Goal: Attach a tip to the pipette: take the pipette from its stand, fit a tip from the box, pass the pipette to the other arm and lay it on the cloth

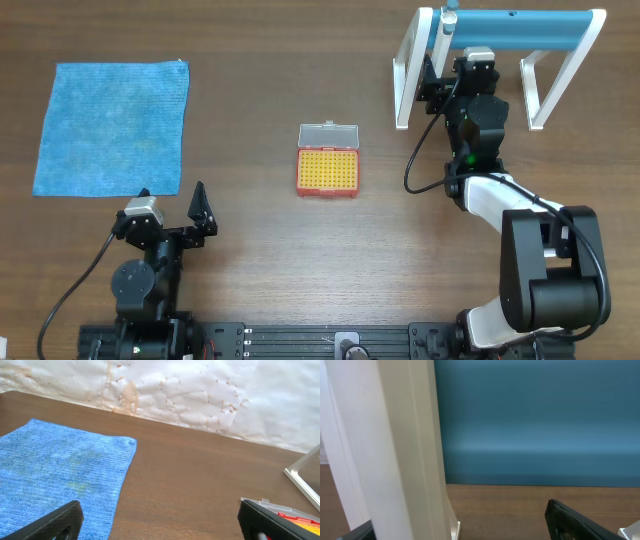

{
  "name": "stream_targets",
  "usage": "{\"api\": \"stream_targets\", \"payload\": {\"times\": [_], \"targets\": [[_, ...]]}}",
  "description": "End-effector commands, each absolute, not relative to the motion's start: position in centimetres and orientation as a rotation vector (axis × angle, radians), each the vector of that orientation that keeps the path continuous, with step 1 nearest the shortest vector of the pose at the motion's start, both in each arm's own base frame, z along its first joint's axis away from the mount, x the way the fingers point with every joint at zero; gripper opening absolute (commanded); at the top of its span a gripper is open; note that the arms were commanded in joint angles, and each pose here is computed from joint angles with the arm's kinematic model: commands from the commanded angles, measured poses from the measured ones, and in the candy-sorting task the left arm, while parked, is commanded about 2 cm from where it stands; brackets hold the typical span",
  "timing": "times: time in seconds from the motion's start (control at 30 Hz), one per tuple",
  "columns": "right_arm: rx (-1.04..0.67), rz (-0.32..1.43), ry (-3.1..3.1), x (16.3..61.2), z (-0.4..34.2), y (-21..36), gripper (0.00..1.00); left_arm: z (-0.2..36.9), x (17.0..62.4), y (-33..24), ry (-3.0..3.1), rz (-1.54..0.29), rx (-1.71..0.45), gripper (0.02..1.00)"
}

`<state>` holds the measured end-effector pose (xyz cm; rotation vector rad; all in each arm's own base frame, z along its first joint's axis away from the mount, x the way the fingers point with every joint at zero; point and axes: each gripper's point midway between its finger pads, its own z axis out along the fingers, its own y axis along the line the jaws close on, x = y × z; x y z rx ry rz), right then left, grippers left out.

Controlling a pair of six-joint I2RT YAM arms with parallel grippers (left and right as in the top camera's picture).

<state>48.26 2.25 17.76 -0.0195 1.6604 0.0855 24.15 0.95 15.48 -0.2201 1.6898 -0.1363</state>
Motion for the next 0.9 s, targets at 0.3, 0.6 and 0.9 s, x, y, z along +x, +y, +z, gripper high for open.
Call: {"api": "stream_targets", "payload": {"times": [0.3, 0.6, 0.9], "targets": [[-0.086, 0.143, 1.612, 48.7, 19.3, 3.9, 0.082, 15.4, 24.2, 0.7, 1.691, -0.134, -0.197, 0.998], [-0.086, 0.140, 1.571, 47.5, 22.4, 3.8, 0.082, 15.4, 24.2, 0.7, 1.690, -0.134, -0.197, 0.996], [-0.194, 0.250, 1.458, 42.4, 25.1, 9.0, 0.084, 15.4, 24.2, 0.7, 1.691, -0.134, -0.197, 0.998]]}}
